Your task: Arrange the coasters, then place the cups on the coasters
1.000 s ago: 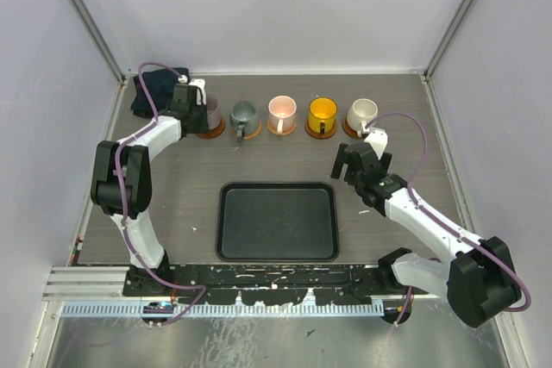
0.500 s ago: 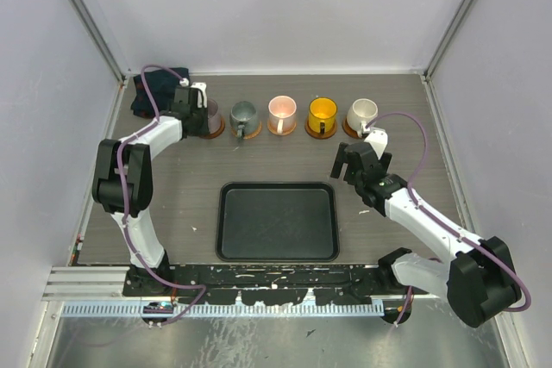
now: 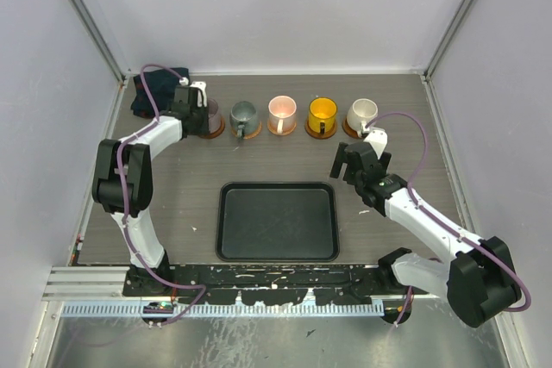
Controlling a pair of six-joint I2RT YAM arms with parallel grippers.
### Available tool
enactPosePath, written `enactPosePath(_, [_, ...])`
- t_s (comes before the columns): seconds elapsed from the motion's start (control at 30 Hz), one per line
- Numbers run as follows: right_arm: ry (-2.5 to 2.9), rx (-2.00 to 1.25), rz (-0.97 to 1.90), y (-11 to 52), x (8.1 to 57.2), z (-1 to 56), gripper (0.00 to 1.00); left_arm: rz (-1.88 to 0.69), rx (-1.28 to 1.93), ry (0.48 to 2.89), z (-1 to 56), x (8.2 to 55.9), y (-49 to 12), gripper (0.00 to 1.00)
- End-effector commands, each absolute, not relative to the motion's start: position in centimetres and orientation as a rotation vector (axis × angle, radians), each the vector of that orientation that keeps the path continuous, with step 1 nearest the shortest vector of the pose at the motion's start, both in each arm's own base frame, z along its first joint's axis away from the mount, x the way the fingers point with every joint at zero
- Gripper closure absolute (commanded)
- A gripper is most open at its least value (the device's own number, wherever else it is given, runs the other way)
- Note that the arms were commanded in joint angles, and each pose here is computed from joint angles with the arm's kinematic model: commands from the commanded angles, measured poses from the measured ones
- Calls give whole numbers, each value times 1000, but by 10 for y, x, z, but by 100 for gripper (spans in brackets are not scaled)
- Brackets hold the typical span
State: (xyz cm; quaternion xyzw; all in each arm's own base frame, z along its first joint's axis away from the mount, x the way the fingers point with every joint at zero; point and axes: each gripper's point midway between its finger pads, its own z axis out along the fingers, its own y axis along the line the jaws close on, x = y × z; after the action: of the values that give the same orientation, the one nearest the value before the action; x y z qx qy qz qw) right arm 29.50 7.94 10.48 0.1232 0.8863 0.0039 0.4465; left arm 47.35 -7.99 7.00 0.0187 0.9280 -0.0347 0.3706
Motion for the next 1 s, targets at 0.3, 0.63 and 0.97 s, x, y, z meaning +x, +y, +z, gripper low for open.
enactPosePath(0.3, [2134,324,76,88,306,122,4,-78,3,2251,100,495,-75,69])
enactPosePath(0.63, [2132,320,87,90,305,123,4,-85,-7,2241,106,492,-75,65])
enactPosePath(0.97, [2134,317,95,91,304,123,4,-83,-20,2184,133,488,-72,50])
